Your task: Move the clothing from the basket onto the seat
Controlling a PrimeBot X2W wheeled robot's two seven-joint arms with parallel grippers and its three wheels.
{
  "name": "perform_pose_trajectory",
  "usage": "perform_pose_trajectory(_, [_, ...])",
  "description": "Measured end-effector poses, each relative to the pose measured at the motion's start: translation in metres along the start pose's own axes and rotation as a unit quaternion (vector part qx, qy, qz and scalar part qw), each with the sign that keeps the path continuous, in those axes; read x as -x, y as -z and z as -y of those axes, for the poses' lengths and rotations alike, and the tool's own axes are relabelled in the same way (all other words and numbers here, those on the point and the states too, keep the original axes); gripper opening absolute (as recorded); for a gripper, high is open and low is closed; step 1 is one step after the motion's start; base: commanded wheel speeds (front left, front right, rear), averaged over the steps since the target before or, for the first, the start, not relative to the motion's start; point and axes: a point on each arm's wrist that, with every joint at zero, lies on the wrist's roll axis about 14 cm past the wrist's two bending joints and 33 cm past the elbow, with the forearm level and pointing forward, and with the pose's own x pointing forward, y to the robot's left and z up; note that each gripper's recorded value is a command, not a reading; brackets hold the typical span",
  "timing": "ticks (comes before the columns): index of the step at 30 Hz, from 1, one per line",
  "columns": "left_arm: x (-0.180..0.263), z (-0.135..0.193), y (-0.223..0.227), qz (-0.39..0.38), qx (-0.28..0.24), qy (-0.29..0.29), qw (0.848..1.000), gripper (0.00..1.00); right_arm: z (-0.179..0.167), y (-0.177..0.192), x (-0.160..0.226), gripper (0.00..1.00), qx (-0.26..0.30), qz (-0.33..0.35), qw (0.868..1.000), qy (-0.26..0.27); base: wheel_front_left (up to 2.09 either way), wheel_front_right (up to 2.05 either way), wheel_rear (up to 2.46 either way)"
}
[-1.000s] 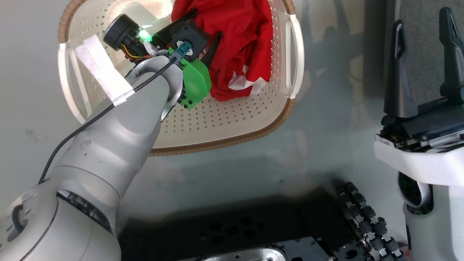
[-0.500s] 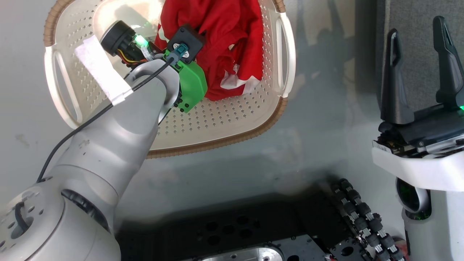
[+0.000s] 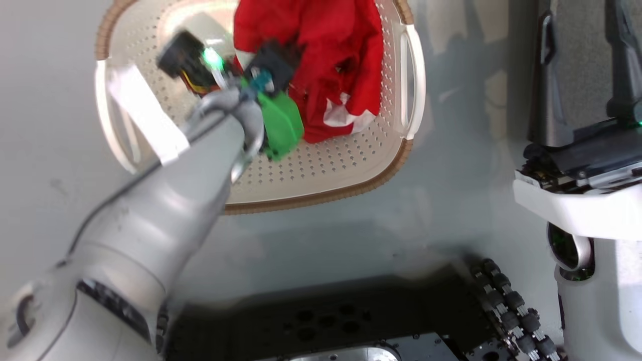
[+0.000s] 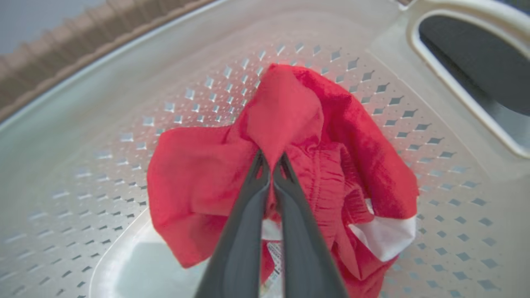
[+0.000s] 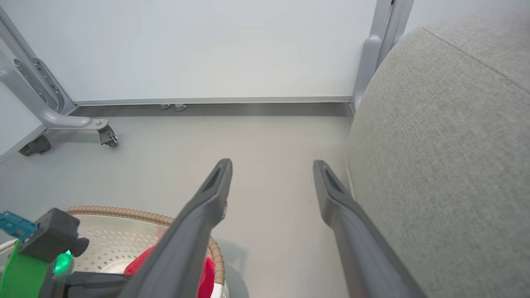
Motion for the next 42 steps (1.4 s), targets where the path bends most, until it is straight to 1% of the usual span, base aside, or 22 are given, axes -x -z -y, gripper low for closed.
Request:
perform_pose_trajectory(1, [0.01, 0.007, -0.002, 0.007, 0.007, -0.005, 1.0, 0.0, -0.003, -0.005, -0.001, 1.0, -0.004, 0.003, 1.0, -0.003, 0.0, 0.0, 0.0])
perform_pose_trajectory(5, [0.031, 0.007, -0.019, 0.033, 0.013, -0.028, 0.999, 0.0, -0.013, -0.017, 0.0, 1.0, -0.012, 0.008, 1.0, -0.014, 0.0, 0.0, 0.0])
perform_pose_trajectory(8, [0.047, 0.013, -0.033, 0.052, 0.016, -0.04, 0.998, 0.0, -0.019, -0.03, 0.004, 1.0, -0.016, 0.012, 1.0, -0.02, 0.0, 0.0, 0.0])
perform_pose_trajectory(15, [0.09, 0.029, -0.074, 0.106, 0.007, -0.066, 0.992, 0.0, -0.032, -0.058, 0.026, 1.0, -0.027, 0.011, 0.999, -0.03, 0.0, 0.0, 0.0])
perform_pose_trajectory(20, [0.124, 0.037, -0.108, 0.154, -0.001, -0.092, 0.984, 0.0, -0.041, -0.08, 0.045, 1.0, -0.033, 0.016, 0.999, -0.036, 0.0, 0.0, 0.0])
perform_pose_trajectory(27, [0.178, 0.052, -0.155, 0.227, -0.021, -0.129, 0.965, 0.0, -0.05, -0.111, 0.079, 1.0, -0.04, 0.028, 0.998, -0.04, 0.0, 0.0, 0.0])
perform_pose_trajectory(32, [0.217, 0.069, -0.182, 0.277, -0.036, -0.15, 0.949, 0.0, -0.056, -0.129, 0.109, 1.0, -0.043, 0.038, 0.998, -0.04, 0.0, 0.0, 0.0])
perform_pose_trajectory(38, [0.256, 0.096, -0.212, 0.327, -0.079, -0.155, 0.929, 0.0, -0.067, -0.148, 0.143, 1.0, -0.044, 0.055, 0.996, -0.048, 0.0, 0.0, 0.0])
perform_pose_trajectory(42, [0.279, 0.118, -0.234, 0.366, -0.097, -0.15, 0.913, 0.0, -0.073, -0.159, 0.165, 1.0, -0.043, 0.07, 0.995, -0.052, 0.0, 0.0, 0.0])
